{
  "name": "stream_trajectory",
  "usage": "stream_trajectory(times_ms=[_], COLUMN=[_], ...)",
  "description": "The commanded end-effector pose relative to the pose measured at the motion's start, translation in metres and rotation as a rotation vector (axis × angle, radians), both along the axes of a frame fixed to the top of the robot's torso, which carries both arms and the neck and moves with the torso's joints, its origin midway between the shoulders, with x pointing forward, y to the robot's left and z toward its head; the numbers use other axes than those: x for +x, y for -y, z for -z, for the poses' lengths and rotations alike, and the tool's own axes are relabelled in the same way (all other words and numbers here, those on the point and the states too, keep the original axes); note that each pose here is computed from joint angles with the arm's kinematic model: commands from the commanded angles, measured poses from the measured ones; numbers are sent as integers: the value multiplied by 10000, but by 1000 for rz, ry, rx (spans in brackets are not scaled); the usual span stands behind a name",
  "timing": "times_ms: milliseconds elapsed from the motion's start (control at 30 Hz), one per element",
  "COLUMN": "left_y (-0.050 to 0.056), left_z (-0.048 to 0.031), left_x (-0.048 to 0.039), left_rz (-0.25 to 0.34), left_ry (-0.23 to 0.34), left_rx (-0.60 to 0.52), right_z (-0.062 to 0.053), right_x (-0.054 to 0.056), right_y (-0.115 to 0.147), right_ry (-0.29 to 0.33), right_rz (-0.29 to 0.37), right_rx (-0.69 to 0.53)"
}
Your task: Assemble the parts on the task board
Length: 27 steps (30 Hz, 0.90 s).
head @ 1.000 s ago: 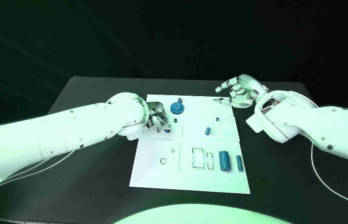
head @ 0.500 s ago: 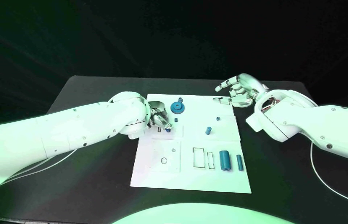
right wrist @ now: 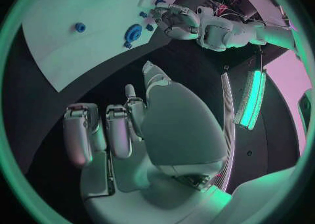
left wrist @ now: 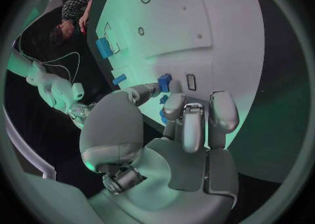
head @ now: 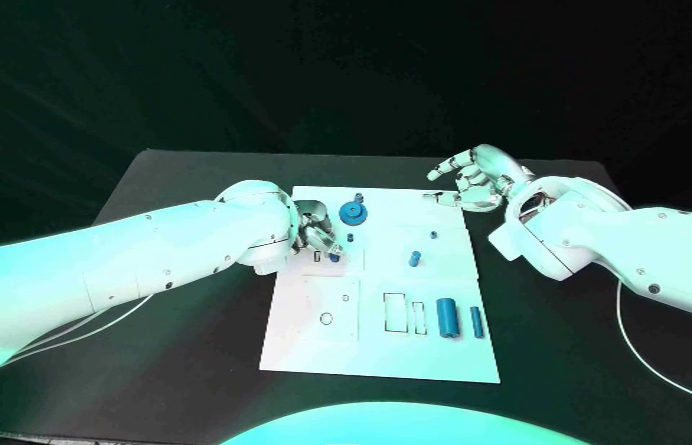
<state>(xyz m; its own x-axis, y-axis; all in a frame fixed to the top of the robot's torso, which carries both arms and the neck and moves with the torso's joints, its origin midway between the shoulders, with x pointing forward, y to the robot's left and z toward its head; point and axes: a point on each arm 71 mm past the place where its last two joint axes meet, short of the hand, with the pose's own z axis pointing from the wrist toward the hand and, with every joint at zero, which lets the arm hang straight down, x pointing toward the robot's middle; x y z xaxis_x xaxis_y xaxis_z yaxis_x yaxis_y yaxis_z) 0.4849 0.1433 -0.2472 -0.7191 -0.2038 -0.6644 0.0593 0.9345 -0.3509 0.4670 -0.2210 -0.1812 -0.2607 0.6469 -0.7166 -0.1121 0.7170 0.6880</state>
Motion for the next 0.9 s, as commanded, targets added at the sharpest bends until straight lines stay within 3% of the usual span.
stream_trajectory(times_ms=[33, 900], left_y=[22, -48], left_z=[43, 16], left_x=[-38, -6], left_rz=[26, -7], left_ry=[-33, -6], left_rx=[3, -9], right_z=[-1, -1], right_x=[-4, -2], right_y=[-12, -2], right_ry=[4, 6], right_rz=[-16, -15], right_rx=[1, 3])
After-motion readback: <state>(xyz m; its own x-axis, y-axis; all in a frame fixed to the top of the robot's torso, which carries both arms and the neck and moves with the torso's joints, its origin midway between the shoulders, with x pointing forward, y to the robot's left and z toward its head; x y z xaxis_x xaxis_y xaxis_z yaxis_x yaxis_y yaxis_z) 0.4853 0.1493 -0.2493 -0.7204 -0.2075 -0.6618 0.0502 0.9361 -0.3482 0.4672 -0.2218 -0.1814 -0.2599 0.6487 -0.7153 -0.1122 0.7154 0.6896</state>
